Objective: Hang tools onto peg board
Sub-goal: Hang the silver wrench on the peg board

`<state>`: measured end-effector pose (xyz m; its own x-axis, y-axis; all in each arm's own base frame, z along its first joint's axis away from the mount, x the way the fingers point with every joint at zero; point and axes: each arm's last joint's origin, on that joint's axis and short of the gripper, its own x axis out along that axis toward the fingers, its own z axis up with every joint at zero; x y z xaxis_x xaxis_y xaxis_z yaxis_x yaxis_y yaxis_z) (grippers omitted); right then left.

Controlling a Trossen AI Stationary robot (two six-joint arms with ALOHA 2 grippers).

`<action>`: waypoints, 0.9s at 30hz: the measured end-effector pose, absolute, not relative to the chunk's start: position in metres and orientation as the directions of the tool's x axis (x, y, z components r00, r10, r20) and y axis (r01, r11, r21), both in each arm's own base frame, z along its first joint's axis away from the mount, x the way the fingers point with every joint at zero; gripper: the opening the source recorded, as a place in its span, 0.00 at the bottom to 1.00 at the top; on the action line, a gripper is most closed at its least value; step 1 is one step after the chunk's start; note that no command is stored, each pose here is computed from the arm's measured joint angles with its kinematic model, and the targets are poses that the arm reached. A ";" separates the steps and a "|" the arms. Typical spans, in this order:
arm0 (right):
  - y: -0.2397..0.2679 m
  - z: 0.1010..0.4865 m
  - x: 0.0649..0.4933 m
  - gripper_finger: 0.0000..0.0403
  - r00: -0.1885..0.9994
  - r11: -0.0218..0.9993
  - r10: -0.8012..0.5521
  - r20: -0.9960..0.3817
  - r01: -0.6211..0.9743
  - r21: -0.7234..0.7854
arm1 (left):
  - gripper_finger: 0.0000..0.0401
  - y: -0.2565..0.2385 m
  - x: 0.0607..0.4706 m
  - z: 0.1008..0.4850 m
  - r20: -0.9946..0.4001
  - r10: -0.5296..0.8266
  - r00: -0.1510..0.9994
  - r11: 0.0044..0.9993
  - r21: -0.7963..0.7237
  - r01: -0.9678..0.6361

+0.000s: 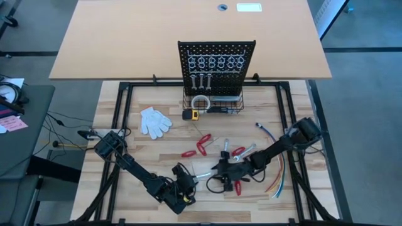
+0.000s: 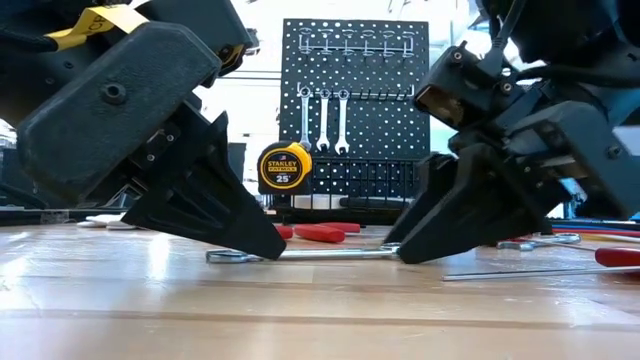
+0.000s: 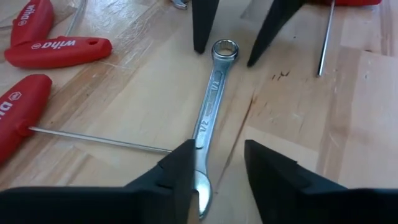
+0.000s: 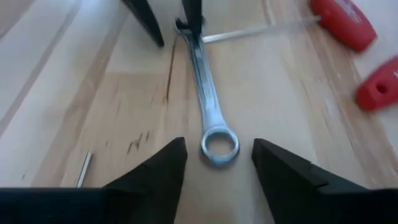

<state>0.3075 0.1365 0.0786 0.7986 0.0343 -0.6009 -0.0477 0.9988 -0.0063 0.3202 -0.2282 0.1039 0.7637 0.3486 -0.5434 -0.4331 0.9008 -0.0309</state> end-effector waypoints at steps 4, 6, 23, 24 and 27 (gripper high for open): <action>0.140 0.067 0.307 0.50 0.795 0.997 0.036 -0.605 -0.070 -0.033 | 0.39 -0.228 0.320 0.104 -0.546 0.346 0.763 0.901 -0.035 -0.433; 0.141 0.066 0.306 0.45 0.786 0.996 0.032 -0.618 -0.073 -0.042 | 0.39 -0.228 0.320 0.104 -0.546 0.346 0.763 0.901 -0.034 -0.433; 0.154 0.075 0.309 0.20 0.792 0.981 0.064 -0.606 -0.161 -0.105 | 0.39 -0.238 0.338 0.126 -0.453 0.337 0.826 0.938 0.088 -0.334; 0.156 0.076 0.311 0.19 0.789 0.979 0.066 -0.611 -0.170 -0.113 | 0.39 -0.237 0.339 0.127 -0.451 0.338 0.826 0.939 0.098 -0.330; 0.162 0.079 0.314 0.17 0.781 0.972 0.074 -0.620 -0.194 -0.129 | 0.39 -0.234 0.341 0.127 -0.456 0.347 0.820 0.937 0.122 -0.329</action>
